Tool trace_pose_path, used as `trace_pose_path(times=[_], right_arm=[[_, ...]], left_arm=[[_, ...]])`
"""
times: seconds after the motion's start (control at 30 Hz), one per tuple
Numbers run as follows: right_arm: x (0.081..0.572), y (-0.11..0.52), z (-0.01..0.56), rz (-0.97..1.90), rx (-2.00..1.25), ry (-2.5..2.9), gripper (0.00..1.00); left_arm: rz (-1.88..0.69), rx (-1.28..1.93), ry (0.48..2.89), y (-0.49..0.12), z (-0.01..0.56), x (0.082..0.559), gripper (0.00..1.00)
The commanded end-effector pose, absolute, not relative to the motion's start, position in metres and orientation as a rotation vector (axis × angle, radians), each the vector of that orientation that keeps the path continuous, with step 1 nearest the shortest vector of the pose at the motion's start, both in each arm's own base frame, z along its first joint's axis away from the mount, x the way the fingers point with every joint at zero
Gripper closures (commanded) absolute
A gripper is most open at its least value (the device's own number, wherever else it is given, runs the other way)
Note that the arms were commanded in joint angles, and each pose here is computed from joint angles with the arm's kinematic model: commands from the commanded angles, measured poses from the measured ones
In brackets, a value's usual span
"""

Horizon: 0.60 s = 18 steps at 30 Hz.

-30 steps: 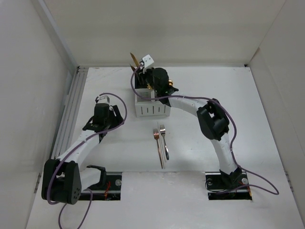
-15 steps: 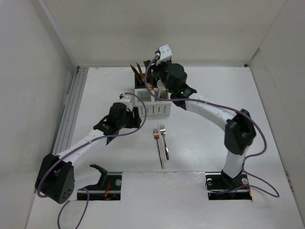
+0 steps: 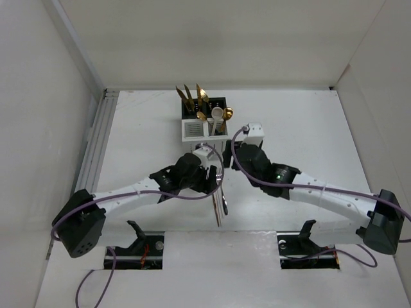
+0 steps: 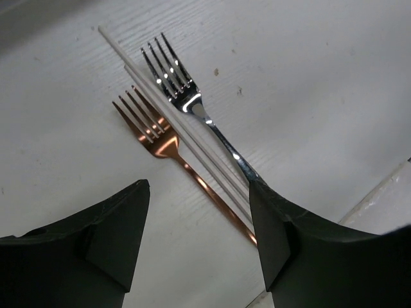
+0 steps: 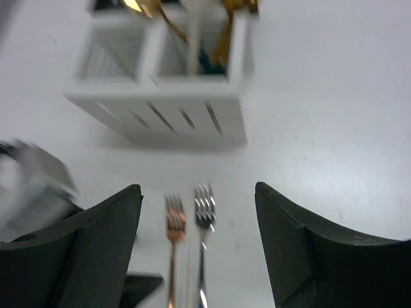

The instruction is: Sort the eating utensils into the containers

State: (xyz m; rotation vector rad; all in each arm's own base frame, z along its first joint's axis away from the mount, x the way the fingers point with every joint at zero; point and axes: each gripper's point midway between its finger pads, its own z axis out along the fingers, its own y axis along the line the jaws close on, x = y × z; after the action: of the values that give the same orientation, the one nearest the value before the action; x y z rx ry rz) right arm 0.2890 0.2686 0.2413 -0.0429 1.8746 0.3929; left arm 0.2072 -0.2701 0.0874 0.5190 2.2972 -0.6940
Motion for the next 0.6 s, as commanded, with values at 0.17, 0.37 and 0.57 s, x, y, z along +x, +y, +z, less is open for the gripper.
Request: trace_pose_path(times=[0.17,0.37,0.57], right_arm=[[0.24,0.221,0.173,0.267,0.165,2.086,0.25],[0.242,0.211,0.179,0.254,0.207,2.041,0.25],[0.24,0.199,0.173,0.21,0.264,2.048,0.25]], left_arm=[[-0.647,0.377,2.523,-0.253,0.051,0.184,0.53],[-0.634,0.408,2.587,-0.25,0.037,0.172,0.58],[-0.695,0.485,2.58,-0.266,0.04,0.164,0.47]])
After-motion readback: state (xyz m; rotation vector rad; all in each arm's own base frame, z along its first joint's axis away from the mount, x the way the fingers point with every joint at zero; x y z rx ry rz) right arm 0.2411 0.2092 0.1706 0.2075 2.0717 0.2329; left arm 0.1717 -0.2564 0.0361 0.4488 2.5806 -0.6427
